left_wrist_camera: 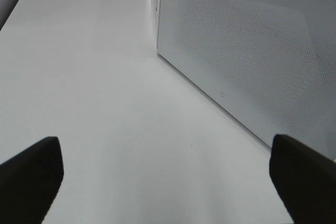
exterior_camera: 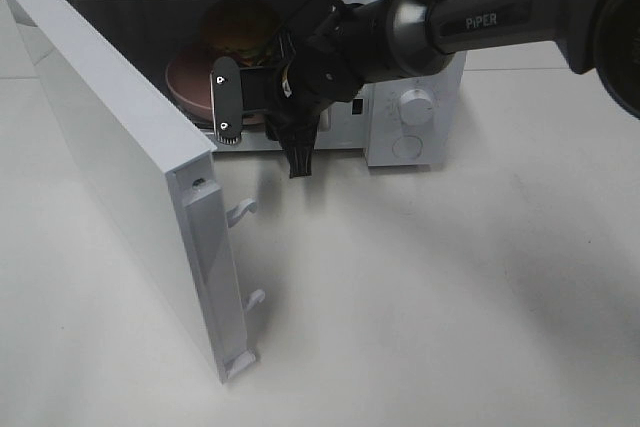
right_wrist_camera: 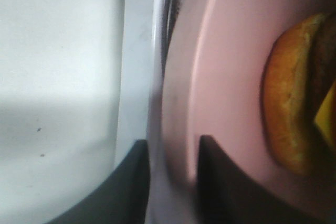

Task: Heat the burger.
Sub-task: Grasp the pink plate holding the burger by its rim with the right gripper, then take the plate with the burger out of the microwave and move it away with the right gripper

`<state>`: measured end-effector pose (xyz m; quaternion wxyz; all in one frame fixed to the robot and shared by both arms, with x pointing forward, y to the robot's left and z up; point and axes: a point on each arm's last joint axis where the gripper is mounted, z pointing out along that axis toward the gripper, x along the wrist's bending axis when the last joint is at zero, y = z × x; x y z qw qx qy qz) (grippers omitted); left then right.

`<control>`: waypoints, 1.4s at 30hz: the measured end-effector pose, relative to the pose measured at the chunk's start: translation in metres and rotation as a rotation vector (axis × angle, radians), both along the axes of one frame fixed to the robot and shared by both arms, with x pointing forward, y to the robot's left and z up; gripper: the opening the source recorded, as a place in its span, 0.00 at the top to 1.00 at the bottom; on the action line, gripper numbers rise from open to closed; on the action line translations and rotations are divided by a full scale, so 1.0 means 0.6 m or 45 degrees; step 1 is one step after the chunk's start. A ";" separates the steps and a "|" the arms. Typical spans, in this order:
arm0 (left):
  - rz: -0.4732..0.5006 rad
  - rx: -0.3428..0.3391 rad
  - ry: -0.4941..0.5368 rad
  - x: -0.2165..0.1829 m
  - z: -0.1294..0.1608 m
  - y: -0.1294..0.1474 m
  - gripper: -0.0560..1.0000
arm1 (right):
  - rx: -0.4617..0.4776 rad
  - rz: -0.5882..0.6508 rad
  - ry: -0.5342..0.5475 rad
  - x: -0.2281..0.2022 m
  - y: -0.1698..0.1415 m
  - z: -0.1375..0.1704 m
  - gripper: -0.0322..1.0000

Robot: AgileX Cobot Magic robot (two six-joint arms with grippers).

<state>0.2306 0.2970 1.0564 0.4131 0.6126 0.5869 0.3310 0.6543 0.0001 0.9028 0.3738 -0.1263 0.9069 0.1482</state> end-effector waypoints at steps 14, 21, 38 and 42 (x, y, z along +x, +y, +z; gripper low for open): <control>0.001 0.001 0.000 0.000 0.000 0.000 0.01 | 0.008 0.057 -0.042 -0.005 0.014 0.001 0.84; 0.001 0.001 0.000 0.000 0.000 0.000 0.01 | -0.023 0.051 0.008 -0.019 0.021 0.008 0.86; 0.001 0.001 0.000 0.000 0.000 0.000 0.01 | -0.269 0.220 0.135 -0.048 0.001 0.054 0.89; 0.001 0.001 0.000 0.000 0.000 0.000 0.01 | -0.270 0.220 0.134 -0.050 0.000 0.061 0.89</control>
